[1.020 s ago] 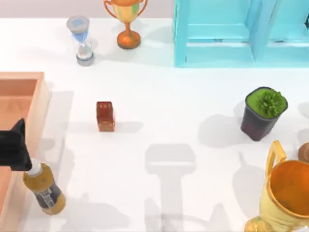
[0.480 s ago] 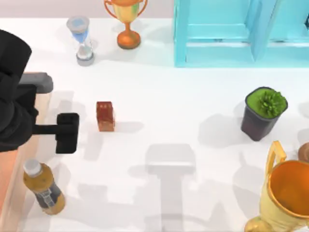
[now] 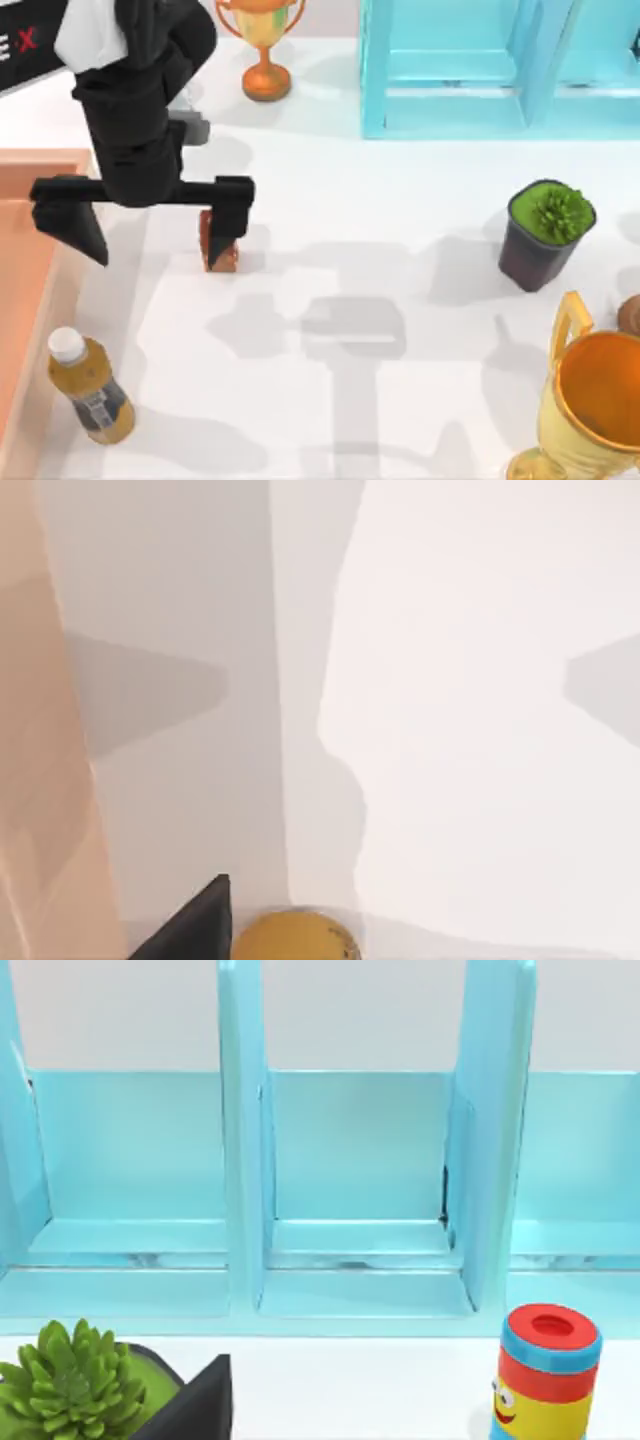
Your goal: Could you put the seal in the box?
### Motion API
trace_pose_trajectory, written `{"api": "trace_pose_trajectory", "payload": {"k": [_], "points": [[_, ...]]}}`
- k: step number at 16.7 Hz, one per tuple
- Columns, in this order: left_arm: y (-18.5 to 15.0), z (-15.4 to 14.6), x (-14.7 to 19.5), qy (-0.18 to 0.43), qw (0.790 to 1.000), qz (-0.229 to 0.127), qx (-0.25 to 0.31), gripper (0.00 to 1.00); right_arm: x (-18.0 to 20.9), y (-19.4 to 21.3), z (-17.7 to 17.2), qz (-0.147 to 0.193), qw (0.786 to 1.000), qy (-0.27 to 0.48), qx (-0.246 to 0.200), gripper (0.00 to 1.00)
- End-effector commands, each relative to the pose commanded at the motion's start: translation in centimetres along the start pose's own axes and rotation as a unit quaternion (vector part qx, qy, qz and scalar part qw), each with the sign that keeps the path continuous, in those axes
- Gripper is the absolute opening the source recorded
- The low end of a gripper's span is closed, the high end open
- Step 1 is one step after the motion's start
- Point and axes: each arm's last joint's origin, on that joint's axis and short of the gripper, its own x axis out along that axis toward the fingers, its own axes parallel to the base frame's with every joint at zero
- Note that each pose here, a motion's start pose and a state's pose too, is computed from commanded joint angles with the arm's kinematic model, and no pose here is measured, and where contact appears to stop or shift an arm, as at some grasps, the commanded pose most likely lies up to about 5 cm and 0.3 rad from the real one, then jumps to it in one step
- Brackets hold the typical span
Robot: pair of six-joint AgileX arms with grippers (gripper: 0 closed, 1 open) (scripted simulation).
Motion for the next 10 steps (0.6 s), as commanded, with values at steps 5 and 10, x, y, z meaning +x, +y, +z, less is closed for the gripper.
{"api": "trace_pose_trajectory", "payload": {"k": [5, 10], "points": [[-2.6, 4.3, -1.4, -0.030, 0.999, -0.008, -0.008, 1.00, 0.0, 0.0, 0.0, 0.000, 1.000, 0.000, 0.000, 1.00], [-3.2, 5.2, -2.1, -0.047, 0.999, -0.015, -0.010, 1.00, 0.0, 0.0, 0.0, 0.000, 1.000, 0.000, 0.000, 1.00]]}}
